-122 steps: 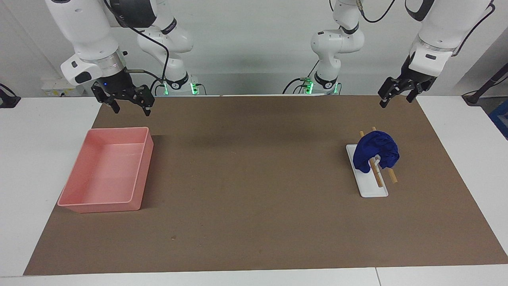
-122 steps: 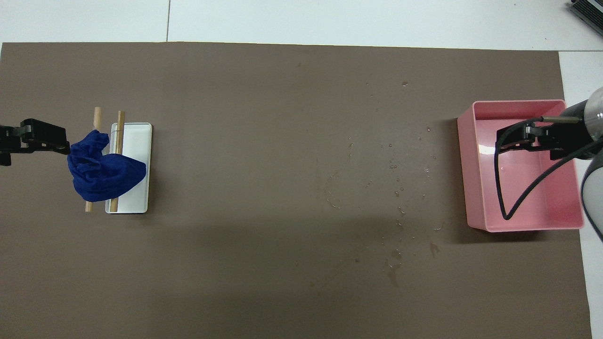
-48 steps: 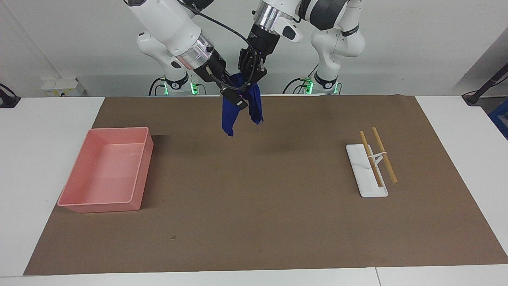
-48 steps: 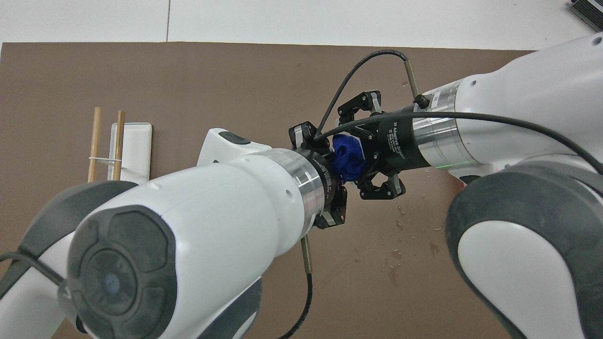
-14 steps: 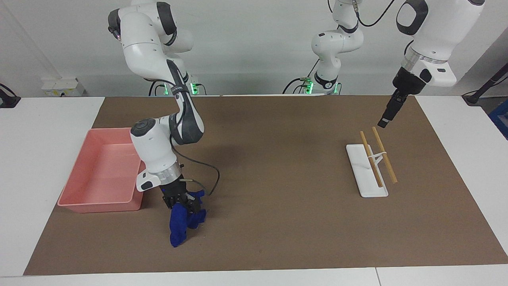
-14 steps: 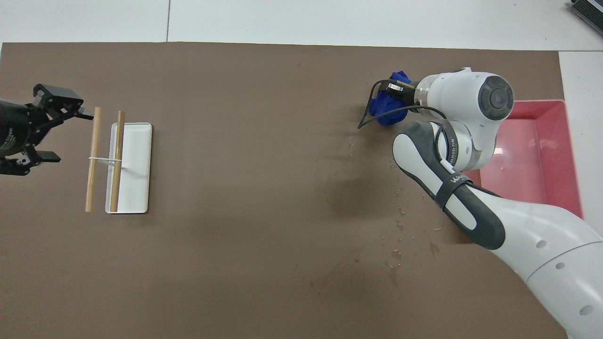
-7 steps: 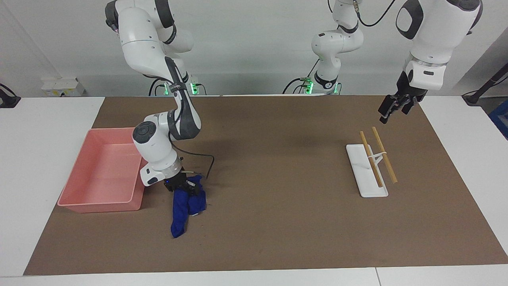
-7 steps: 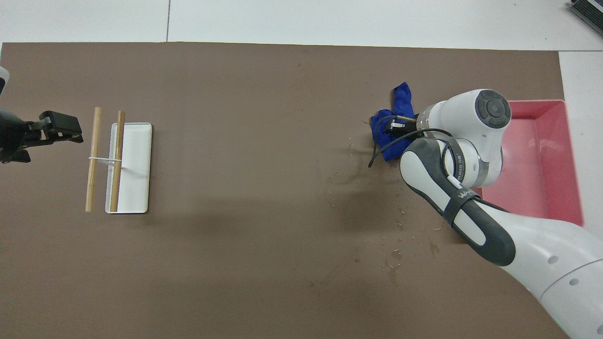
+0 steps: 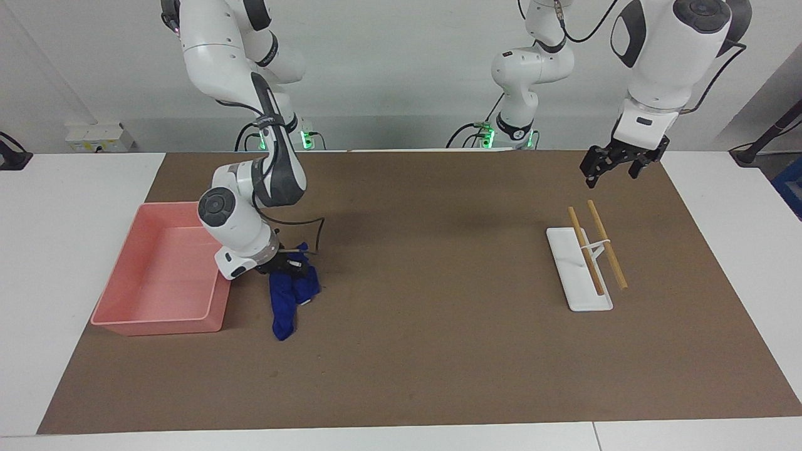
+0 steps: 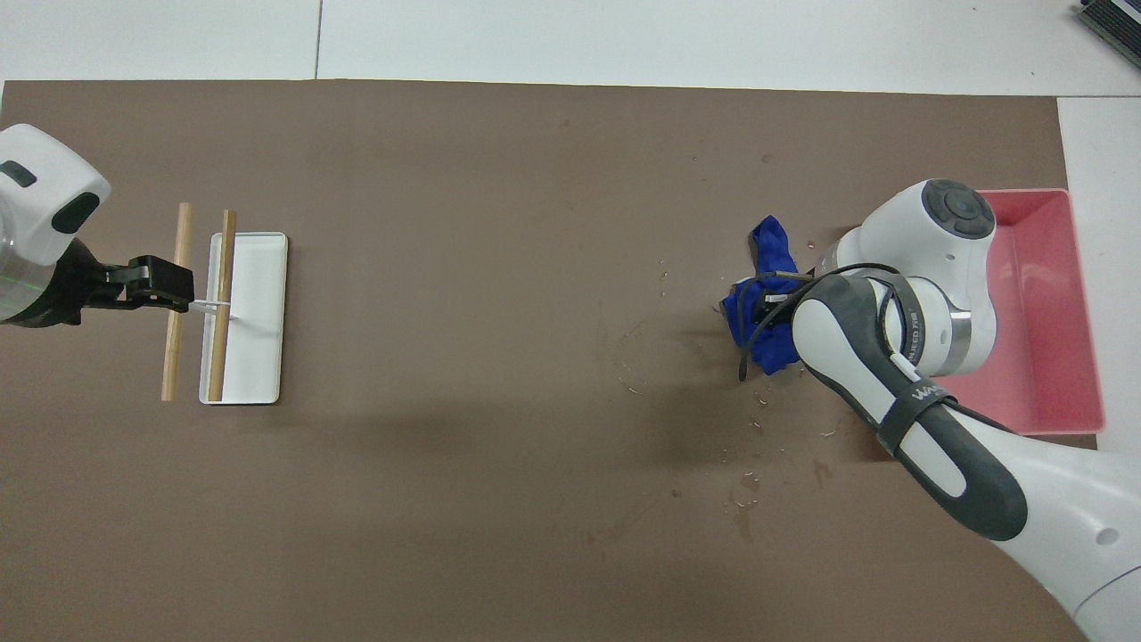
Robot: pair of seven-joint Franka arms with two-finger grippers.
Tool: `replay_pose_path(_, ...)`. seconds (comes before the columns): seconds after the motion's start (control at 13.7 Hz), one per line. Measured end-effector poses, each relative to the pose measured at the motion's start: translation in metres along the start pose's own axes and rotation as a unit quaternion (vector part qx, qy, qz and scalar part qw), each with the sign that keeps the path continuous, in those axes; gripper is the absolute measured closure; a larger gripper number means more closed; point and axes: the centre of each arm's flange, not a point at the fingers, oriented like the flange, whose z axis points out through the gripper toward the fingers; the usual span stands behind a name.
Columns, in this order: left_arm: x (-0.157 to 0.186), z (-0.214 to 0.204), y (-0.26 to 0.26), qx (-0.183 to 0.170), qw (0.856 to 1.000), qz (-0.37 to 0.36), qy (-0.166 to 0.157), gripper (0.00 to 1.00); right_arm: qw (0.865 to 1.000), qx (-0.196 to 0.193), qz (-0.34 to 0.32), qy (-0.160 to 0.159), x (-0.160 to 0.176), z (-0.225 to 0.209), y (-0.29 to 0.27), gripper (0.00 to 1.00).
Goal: Wipe water with towel using both arms
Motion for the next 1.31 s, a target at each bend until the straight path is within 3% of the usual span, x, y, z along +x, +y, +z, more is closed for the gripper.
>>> replay_pose_path(0.58,0.023,0.002,-0.013,-0.025,0.999,-0.005,-0.023,0.00,0.998,-0.032,-0.007,-0.054,-0.093,0.036,0.015,1.00)
replay_pose_path(1.31,0.019,0.001,-0.018,-0.024,0.999,-0.008,-0.032,0.00,0.992,-0.053,-0.067,-0.096,-0.209,0.076,-0.029,1.00)
